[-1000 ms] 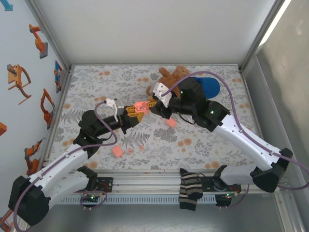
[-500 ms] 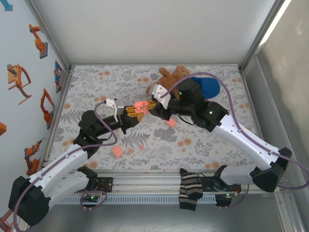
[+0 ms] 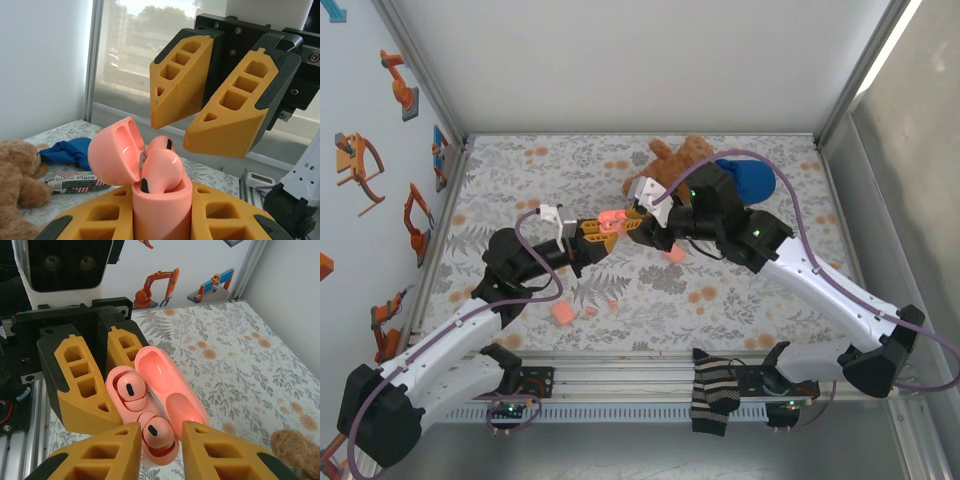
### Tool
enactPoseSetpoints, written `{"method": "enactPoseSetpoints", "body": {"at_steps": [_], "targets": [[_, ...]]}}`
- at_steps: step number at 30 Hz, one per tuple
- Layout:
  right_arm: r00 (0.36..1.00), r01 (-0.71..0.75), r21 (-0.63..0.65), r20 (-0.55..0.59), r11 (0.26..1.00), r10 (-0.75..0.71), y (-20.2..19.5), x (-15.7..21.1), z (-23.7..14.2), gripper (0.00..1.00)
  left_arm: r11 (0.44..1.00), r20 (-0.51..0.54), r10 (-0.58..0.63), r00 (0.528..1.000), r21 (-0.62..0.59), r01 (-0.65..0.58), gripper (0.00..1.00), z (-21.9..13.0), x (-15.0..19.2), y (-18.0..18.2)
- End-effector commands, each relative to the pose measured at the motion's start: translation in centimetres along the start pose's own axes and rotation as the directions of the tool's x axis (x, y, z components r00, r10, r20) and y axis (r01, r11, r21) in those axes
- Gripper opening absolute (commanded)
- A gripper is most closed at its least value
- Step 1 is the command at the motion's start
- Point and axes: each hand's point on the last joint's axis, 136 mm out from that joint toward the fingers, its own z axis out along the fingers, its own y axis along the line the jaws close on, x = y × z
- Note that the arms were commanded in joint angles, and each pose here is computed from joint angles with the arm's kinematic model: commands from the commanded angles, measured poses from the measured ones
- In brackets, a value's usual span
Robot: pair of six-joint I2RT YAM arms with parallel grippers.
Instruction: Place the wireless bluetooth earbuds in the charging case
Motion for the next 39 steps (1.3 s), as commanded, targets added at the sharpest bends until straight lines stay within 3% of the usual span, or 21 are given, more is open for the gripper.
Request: {"method": "enactPoseSetpoints", "body": {"at_steps": [1, 7, 14, 22, 30, 39], "targets": [[0.999, -0.005, 0.004, 0.043, 1.000, 0.005, 0.2, -1.6, -1.0, 0.32, 0.998, 0.057, 0.052, 0.997, 0.031, -0.054, 0.00, 0.0, -2.2, -1.1], [0.994, -0.056, 0.116, 0.098, 0.992, 0.044, -1.4, -3.6, -2.8, 0.45, 0.998, 0.072, 0.060, 0.996, 0.032, -0.062, 0.00, -0.1, -2.1, -1.1], [0.965, -0.208, 0.208, 0.202, 0.956, 0.166, -3.8, -5.2, -5.5, 0.69, 0.993, 0.111, 0.109, 0.988, 0.036, -0.114, 0.00, -0.3, -2.3, -1.4], [0.841, -0.468, 0.053, 0.334, 0.882, 0.427, -5.7, -5.5, -8.4, 0.88, 0.982, 0.129, 0.179, 0.975, 0.045, -0.186, 0.00, 0.2, -3.0, -1.4], [0.784, -0.523, -0.185, 0.277, 0.832, 0.555, -3.7, -5.9, -7.0, 0.90, 0.949, 0.166, 0.281, 0.945, 0.100, -0.300, 0.00, 1.4, -4.3, -1.9], [0.771, -0.550, -0.270, 0.201, 0.790, 0.605, -3.1, -5.4, -5.4, 0.90, 0.920, 0.209, 0.307, 0.928, 0.185, -0.346, 0.00, 2.8, -5.6, -2.5]]}}
